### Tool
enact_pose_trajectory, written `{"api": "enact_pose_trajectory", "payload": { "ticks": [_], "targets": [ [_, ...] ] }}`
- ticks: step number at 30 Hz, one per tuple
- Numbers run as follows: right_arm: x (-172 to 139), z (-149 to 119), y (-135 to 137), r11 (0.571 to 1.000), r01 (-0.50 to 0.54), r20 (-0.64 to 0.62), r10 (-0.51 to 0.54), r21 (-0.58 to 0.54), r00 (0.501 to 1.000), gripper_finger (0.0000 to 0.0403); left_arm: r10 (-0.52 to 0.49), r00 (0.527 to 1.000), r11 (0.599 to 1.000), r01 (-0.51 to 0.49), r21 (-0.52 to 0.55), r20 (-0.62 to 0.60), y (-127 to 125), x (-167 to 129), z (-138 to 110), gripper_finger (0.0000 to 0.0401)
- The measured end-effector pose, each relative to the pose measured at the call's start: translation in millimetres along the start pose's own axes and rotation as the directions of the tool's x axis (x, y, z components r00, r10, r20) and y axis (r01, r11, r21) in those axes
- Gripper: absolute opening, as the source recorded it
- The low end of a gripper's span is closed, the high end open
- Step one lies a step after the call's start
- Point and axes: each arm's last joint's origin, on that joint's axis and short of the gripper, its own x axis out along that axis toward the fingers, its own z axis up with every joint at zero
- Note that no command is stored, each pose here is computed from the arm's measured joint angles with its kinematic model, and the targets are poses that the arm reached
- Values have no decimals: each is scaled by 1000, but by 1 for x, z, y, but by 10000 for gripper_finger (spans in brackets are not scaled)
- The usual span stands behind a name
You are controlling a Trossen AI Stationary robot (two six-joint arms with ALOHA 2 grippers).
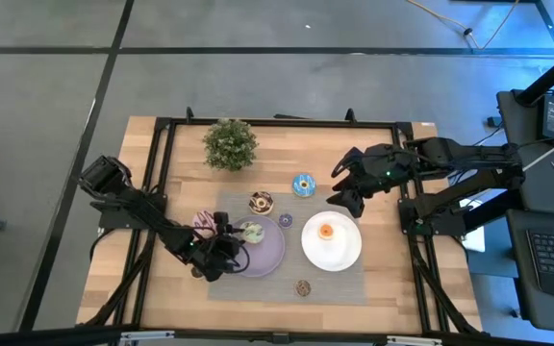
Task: Pick & Place donuts
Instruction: Put the large light blue donut on the purple plate, then put the large purple donut on the purple plate
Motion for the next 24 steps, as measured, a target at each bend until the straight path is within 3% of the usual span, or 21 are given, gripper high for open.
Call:
{"api": "enact_pose_trajectory", "payload": {
  "ticks": [9,16,21,24],
  "targets": [
    [0,-1,0,1000,-11,-14,11,-3,1000,250,-133,991,991,134,26,-32,7,-11,4,163],
    [0,-1,0,1000,-11,-15,11,-27,1000,250,-100,986,995,97,-36,-130,26,-25,-2,164],
    [0,-3,2,999,-32,-42,31,-35,999,250,-118,990,975,102,-198,-72,39,-38,7,166],
    [0,-7,6,993,-41,-46,36,-108,998,250,-119,993,912,120,-393,26,51,-50,19,164]
  ]
}}
